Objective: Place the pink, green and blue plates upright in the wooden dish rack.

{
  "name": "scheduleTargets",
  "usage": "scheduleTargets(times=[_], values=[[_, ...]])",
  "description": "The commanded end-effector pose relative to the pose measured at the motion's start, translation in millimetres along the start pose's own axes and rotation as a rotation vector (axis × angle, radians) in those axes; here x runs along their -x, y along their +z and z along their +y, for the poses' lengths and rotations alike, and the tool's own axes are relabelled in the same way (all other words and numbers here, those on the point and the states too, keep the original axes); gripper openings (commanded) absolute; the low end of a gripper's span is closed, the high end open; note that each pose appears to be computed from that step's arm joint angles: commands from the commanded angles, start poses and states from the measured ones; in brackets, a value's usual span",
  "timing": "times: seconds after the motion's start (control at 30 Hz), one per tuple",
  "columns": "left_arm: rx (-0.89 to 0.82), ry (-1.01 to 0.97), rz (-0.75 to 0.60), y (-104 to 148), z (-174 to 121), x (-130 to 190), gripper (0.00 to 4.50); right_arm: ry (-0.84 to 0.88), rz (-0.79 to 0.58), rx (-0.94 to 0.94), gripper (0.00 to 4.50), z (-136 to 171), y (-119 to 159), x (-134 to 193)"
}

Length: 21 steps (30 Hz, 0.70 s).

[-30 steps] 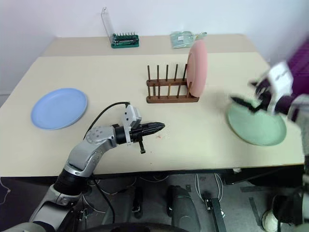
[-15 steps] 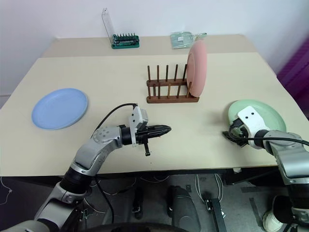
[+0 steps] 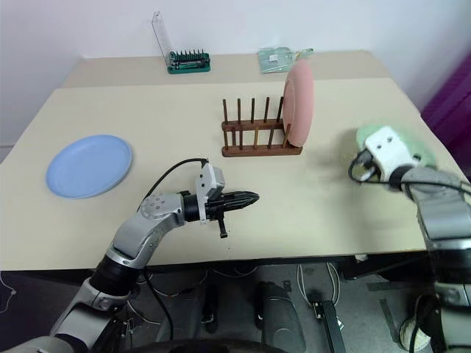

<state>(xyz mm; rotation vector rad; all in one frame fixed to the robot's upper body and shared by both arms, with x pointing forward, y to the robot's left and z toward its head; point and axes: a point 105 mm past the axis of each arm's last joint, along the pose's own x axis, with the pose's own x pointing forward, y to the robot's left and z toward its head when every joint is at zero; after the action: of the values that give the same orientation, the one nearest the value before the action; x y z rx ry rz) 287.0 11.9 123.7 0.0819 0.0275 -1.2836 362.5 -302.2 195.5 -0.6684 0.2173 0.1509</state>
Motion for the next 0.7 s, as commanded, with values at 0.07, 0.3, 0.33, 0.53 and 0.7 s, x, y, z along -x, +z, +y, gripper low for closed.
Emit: scheduleTargets(times=[0.07,0.3,0.33,0.53,0.7], values=[[-0.059,-0.011,-0.028,10.8,-1.9,-2.1,0.0,-0.259,-0.41,0.063,0.24,-56.8,116.5,14.4],[-0.057,0.008,-0.04,11.9,0.3,-1.0,0.0,0.08,-0.805,-0.079,0.24,-13.8,212.2,48.2],[-0.055,0.008,-0.039,11.3,-0.3,-0.9,0.0,0.214,-0.87,-0.161,0.24,2.2,224.8,56.7],[-0.053,0.011,-0.039,11.0,-0.2,-0.6,0.0,0.633,-0.933,-0.556,0.24,43.7,260.9,76.8],[-0.052,0.015,-0.04,11.3,0.7,-0.2,0.0,0.703,-0.772,-1.009,0.24,43.4,264.5,40.9]])
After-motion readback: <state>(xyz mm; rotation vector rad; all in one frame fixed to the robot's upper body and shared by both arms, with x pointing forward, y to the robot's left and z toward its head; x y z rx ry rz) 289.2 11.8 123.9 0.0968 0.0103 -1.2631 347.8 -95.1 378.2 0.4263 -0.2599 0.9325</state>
